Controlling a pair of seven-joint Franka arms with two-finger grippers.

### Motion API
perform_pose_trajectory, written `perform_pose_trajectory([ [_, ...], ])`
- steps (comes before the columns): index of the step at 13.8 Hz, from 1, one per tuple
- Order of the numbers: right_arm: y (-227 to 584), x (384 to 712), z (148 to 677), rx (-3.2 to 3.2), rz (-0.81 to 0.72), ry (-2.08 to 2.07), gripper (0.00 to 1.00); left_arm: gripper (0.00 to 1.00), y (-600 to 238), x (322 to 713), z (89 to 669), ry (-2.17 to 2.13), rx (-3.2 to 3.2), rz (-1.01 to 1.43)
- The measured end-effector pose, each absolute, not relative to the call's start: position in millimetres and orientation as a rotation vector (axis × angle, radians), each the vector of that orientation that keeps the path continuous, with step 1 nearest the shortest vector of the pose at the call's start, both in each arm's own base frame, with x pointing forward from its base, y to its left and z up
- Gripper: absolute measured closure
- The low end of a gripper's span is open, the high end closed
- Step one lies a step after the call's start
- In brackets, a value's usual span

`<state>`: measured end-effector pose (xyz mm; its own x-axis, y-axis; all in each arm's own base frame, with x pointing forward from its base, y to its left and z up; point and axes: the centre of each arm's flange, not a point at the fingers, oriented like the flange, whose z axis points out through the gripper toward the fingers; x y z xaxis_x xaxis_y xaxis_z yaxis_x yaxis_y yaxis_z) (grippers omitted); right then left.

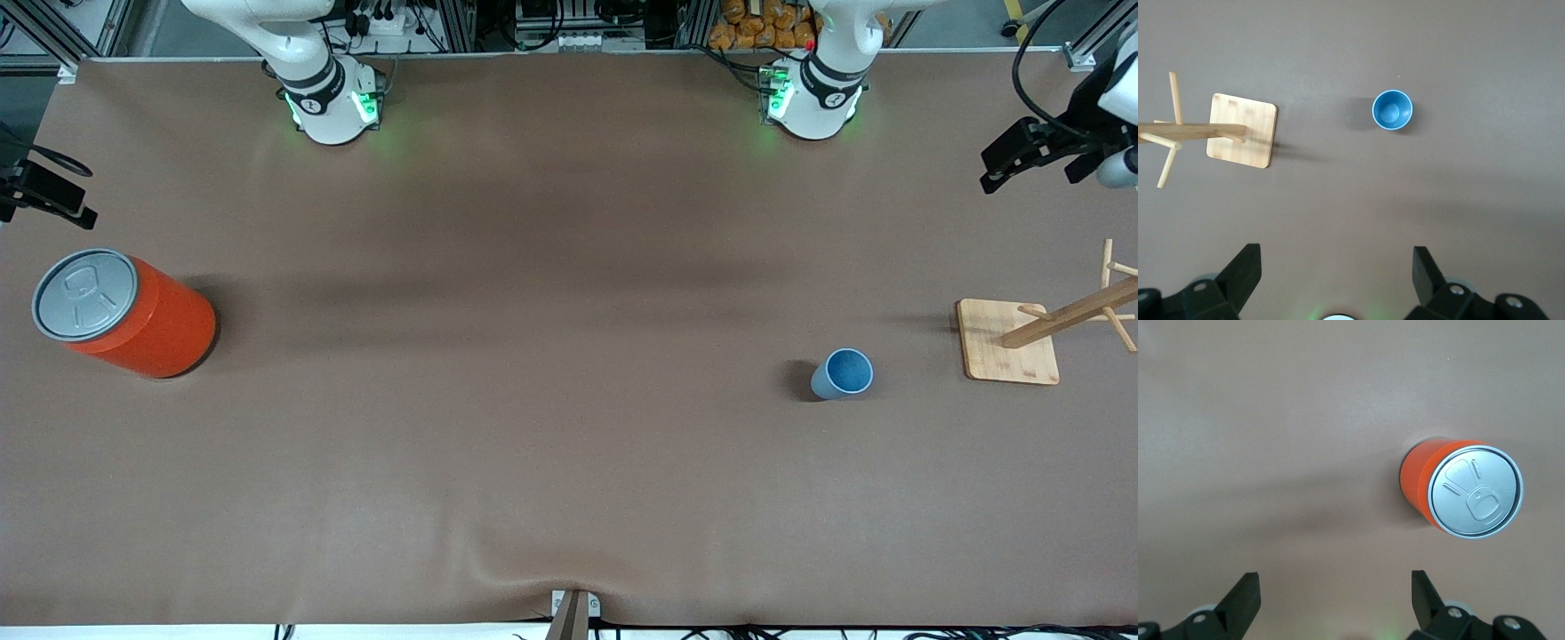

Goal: Flip cup

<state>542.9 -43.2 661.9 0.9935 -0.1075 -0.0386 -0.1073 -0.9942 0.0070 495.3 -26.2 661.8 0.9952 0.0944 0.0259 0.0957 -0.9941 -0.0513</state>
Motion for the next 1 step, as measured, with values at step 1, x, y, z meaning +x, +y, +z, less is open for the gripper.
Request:
perform_pose_trajectory([
  [1, -43.4, 542.9, 661.9, 3.131, -0.061, -0.169, 0.0, 0.0, -25.0, 494.7, 664.1, -0.147, -3.086, -0.035],
])
